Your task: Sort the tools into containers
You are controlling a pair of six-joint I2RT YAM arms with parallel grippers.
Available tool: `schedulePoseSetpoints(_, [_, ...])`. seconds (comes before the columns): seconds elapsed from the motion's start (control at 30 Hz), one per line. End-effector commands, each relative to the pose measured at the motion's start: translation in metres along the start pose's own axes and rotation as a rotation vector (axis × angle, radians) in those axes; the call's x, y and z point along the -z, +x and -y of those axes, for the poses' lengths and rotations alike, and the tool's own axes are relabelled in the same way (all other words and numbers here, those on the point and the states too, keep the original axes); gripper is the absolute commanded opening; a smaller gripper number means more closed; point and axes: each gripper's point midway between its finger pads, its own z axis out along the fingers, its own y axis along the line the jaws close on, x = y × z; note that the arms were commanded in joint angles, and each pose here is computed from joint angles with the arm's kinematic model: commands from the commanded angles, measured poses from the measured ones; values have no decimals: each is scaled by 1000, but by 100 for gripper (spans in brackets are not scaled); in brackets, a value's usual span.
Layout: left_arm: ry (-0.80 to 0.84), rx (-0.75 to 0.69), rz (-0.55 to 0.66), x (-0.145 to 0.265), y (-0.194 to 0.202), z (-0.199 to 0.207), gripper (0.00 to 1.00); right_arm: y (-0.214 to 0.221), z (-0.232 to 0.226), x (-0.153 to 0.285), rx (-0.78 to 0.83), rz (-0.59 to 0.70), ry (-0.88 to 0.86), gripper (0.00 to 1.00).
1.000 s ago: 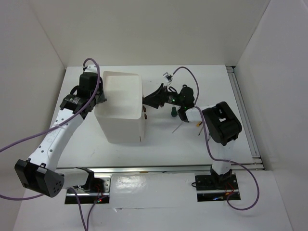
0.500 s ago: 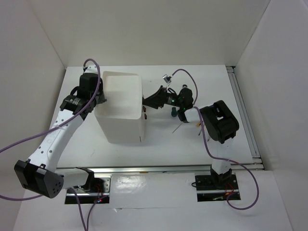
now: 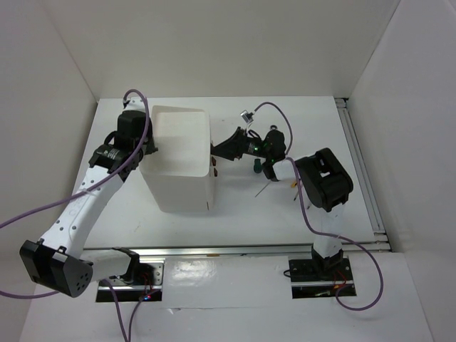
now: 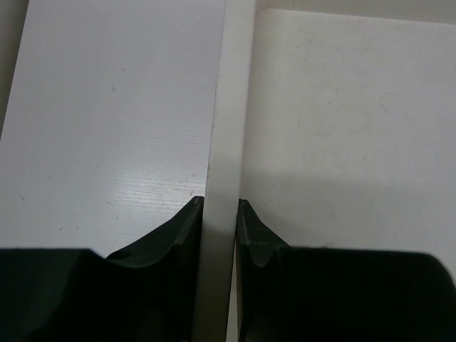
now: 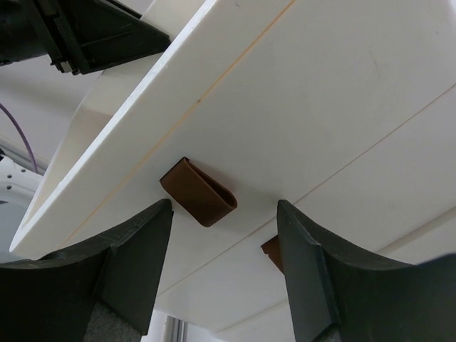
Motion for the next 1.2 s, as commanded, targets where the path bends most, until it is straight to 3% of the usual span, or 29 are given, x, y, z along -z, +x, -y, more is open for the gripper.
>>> schedulePoseSetpoints(0.0, [-42,24,37,15,-5,-12,0,-31,-40,-6,226,94,-168,65])
schedulePoseSetpoints(0.2, [-47,16,19,12,3,-12,0,-37,-39,1,217,102,-170,60])
schedulePoseSetpoints(0.3, [-50,13,11,8,6,-12,0,-39,-44,1,231,111,-185,51])
schedulePoseSetpoints(0.4, [-43,9,0,5,8,-10,0,-39,-46,1,219,112,-190,48])
schedulePoseSetpoints(0.6, [-43,9,0,5,8,-10,0,-40,-53,4,233,109,-202,23])
schedulePoseSetpoints(0.67, [-43,9,0,5,8,-10,0,-44,-53,6,245,115,-195,8])
schedulePoseSetpoints(0.73, [-45,5,-8,4,12,-10,0,-45,-48,9,237,107,-182,0])
schedulePoseSetpoints(1.17, [-54,15,-5,4,12,-11,0,-57,-19,88,217,177,5,0])
